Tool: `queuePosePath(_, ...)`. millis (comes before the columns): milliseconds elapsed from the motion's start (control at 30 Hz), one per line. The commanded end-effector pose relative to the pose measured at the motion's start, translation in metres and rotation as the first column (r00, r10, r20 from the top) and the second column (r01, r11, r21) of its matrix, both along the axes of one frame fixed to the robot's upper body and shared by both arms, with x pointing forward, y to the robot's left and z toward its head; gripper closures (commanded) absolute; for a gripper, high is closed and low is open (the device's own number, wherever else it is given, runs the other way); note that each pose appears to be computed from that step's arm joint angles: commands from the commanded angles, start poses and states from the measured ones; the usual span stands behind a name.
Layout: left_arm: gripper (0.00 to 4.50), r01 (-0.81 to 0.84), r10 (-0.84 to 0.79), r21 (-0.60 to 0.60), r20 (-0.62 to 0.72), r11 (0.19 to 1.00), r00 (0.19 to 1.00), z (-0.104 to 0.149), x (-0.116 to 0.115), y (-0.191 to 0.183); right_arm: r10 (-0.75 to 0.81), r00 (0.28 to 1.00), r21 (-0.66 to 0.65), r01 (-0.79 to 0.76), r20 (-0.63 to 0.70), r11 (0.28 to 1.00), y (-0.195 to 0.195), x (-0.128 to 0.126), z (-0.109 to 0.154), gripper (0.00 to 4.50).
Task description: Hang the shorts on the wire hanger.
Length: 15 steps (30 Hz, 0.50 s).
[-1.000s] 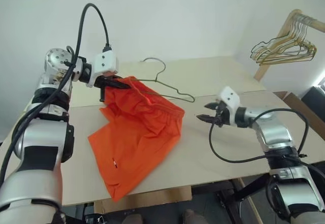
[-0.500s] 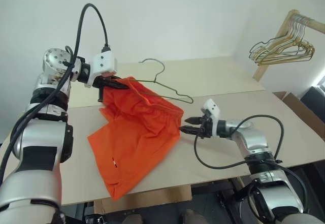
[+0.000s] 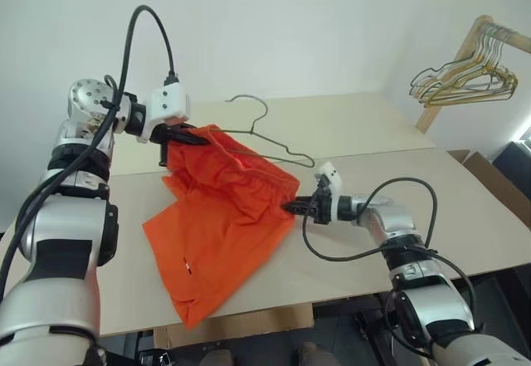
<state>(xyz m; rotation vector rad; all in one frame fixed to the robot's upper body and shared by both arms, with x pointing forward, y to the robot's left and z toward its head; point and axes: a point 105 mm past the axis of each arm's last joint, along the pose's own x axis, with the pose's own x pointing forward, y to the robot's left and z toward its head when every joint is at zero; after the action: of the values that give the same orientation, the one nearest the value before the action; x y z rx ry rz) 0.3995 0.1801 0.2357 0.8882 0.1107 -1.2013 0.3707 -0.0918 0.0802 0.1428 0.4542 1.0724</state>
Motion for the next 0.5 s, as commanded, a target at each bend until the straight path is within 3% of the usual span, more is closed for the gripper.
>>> queuePosePath(33,4.50,0.002,-0.001,-0.022,0.072,1.000,0.997,0.015,0.000,0.003,-0.011,1.000,0.038,0.010,0.019,0.999,0.003,0.006,0.014,4.22)
queuePosePath(67,4.50,0.002,0.000,-0.022,0.073,1.000,0.997,0.015,0.000,0.003,-0.019,1.000,0.037,0.018,0.015,0.999,0.002,0.006,0.013,4.46)
queuePosePath(300,4.50,0.092,-0.091,-0.039,0.032,0.995,0.995,0.015,-0.014,0.007,-0.139,0.990,0.052,0.141,-0.033,0.989,-0.018,0.018,0.014,4.46)
queuePosePath(500,4.50,0.053,-0.054,0.017,0.036,0.998,0.998,0.009,-0.013,0.017,-0.179,0.983,0.038,0.181,-0.039,0.983,-0.041,0.022,0.019,4.46)
